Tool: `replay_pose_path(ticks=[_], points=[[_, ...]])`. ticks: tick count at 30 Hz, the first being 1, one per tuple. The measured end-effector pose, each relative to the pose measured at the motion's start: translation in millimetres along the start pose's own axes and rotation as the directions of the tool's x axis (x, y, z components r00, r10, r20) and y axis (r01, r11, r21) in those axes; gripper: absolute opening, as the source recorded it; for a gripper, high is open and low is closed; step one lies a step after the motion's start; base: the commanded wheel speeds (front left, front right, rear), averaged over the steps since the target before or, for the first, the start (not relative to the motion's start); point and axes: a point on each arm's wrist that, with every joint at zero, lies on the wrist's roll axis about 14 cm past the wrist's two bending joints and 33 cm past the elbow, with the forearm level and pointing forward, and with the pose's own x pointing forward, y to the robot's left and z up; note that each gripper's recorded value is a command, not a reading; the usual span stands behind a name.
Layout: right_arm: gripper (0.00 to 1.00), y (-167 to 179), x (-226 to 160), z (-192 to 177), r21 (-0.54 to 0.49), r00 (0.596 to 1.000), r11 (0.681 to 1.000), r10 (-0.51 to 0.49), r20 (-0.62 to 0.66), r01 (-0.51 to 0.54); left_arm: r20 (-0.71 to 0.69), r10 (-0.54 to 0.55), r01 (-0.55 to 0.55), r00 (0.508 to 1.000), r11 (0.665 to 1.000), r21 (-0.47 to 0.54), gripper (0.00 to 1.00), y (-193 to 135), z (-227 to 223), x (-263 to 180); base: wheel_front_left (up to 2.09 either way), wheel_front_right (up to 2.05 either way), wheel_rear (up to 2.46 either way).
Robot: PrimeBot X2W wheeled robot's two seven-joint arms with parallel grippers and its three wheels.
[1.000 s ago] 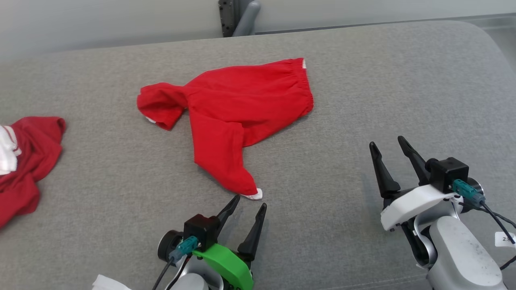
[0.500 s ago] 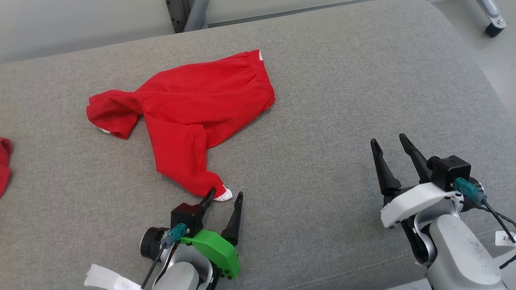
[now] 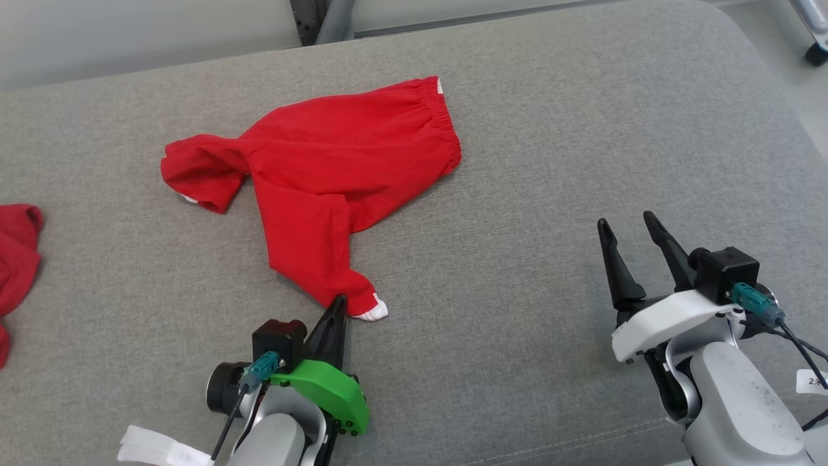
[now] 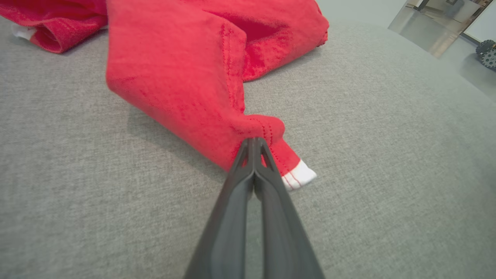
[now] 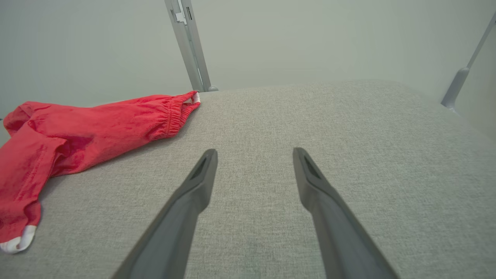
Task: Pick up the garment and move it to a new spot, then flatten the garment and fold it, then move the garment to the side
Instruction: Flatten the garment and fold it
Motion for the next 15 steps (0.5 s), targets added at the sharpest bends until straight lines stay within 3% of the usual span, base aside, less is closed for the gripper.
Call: replay_pose_path(ticks=[8, 9, 10, 11, 15], points=[[1.00, 29.0, 8.4, -3.3, 0.026, 0.998, 0.997, 0.068, -0.003, -0.068, 0.043, -0.003, 0.002, 0.999, 1.000, 0.020, 0.00, 3.3, 12.2, -10.8, 0.00, 0.00, 0.00], [1.00, 31.2, 8.7, -3.5, 0.028, 0.997, 0.997, 0.073, -0.004, -0.073, 0.042, -0.013, 0.012, 0.999, 1.000, 0.027, 0.28, 0.8, 12.1, -11.2, 0.00, 0.00, 0.00], [1.00, 31.8, 8.8, -3.8, 0.027, 0.997, 0.997, 0.075, -0.005, -0.075, 0.039, -0.027, 0.026, 0.999, 0.999, 0.036, 0.91, -2.6, 11.0, -11.1, 0.00, 0.00, 0.00], [1.00, 31.4, 8.7, -3.7, 0.027, 0.997, 0.997, 0.074, -0.005, -0.074, 0.035, -0.045, 0.043, 0.998, 0.998, 0.049, 1.00, -7.1, 9.9, -10.8, 0.00, 0.00, 0.00], [1.00, 21.1, 4.8, -6.9, 0.026, 0.999, 0.998, 0.049, -0.017, -0.048, 0.012, -0.128, 0.126, 0.992, 0.989, 0.082, 1.00, -29.0, 3.6, -7.3, 0.00, 0.00, 0.00]])
